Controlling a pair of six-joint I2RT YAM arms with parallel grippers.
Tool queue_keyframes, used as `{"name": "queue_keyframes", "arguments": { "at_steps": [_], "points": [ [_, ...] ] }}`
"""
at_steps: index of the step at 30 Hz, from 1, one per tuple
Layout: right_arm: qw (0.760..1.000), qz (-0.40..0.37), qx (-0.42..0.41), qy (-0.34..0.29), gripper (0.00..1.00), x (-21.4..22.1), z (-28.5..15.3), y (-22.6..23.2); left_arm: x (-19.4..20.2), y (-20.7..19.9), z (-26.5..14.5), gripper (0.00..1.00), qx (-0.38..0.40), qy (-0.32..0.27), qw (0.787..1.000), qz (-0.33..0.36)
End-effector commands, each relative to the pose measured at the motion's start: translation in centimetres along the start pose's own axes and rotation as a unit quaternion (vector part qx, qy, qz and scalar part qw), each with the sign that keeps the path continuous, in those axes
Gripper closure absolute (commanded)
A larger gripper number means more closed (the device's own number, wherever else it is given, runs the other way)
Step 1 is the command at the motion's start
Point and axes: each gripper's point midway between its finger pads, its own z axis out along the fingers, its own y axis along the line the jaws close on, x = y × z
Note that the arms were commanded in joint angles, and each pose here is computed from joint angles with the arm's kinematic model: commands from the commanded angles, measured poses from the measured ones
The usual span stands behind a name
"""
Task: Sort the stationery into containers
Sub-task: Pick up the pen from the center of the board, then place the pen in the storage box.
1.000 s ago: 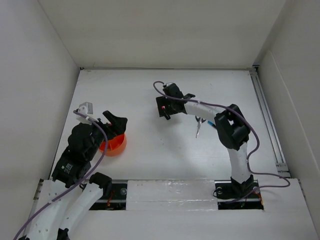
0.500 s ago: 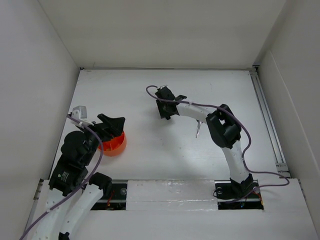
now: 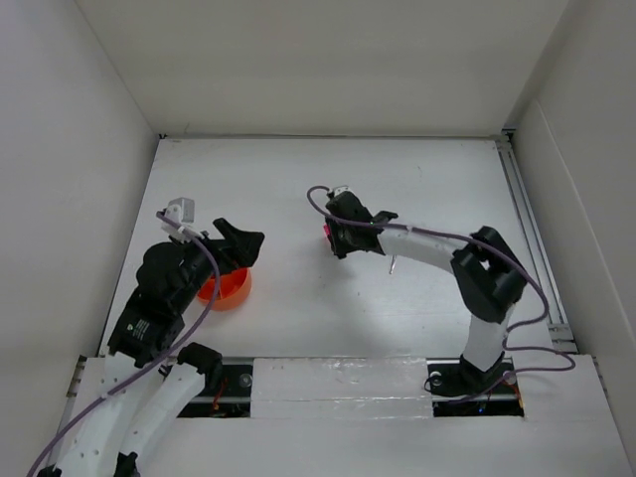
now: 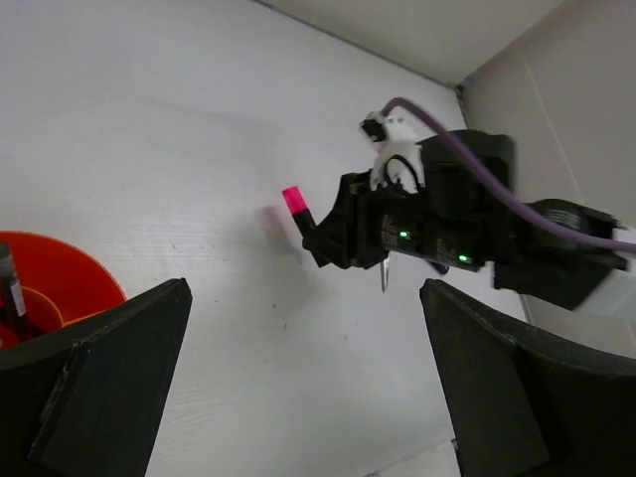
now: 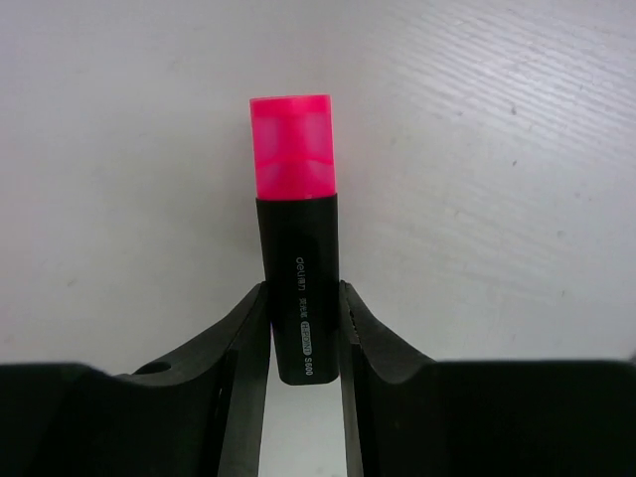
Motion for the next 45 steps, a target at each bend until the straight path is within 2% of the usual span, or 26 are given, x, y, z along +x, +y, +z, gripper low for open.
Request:
{"name": "queue_keyframes", "arguments": {
  "at_steps": [1, 4, 10, 18, 25, 29, 30, 32, 40, 41, 44, 45],
  "points": [
    [0.984, 0.015, -0.119, -0.132, 1.0, -4.6, -7.5, 7.8, 1.1, -1.8, 1.6, 0.0, 0.047, 0.045, 0.998, 0.024],
    [0.976, 0.017, -0.146, -0.159, 1.0, -4.0, -10.7, 10.7, 2.4, -2.1, 2.6, 0.0, 0.059, 0.081, 0.995, 0.028],
    [0.957, 0.023, -0.19, -0.218, 1.0, -4.7, -15.9, 14.8, 2.6, -2.3, 3.0, 0.0, 0.07, 0.09, 0.993, 0.031],
    [0.935, 0.03, -0.242, -0.257, 1.0, -4.4, -20.1, 19.0, 3.0, -1.8, 3.4, 0.0, 0.057, 0.099, 0.993, 0.03],
    [0.915, 0.048, -0.268, -0.296, 1.0, -4.5, -23.4, 19.3, 2.9, -1.3, 3.5, 0.0, 0.042, 0.095, 0.994, 0.026],
    [0.908, 0.061, -0.27, -0.314, 1.0, -4.8, -24.4, 18.4, 2.5, -1.4, 3.4, 0.07, 0.041, 0.089, 0.995, 0.027],
    [0.905, 0.069, -0.275, -0.316, 1.0, -4.9, -24.8, 18.3, 2.3, -1.6, 3.2, 0.13, 0.044, 0.084, 0.995, 0.022],
    [0.899, 0.075, -0.283, -0.326, 1.0, -5.1, -25.2, 18.2, 1.9, -1.4, 3.0, 0.19, 0.037, 0.072, 0.996, 0.023],
    [0.888, 0.082, -0.302, -0.337, 1.0, -5.3, -24.7, 19.7, 1.6, -2.0, 2.6, 0.19, 0.054, 0.066, 0.996, 0.024],
    [0.881, 0.086, -0.313, -0.345, 1.0, -5.5, -25.4, 20.2, 1.4, -2.5, 2.3, 0.21, 0.064, 0.062, 0.996, 0.024],
    [0.881, 0.086, -0.313, -0.344, 1.0, -5.4, -24.8, 20.5, 2.0, -2.9, 2.4, 0.24, 0.08, 0.077, 0.994, 0.019],
    [0.877, 0.087, -0.32, -0.347, 1.0, -5.8, -25.4, 20.8, 1.9, -3.4, 2.4, 0.29, 0.091, 0.077, 0.993, 0.02]
  ]
}}
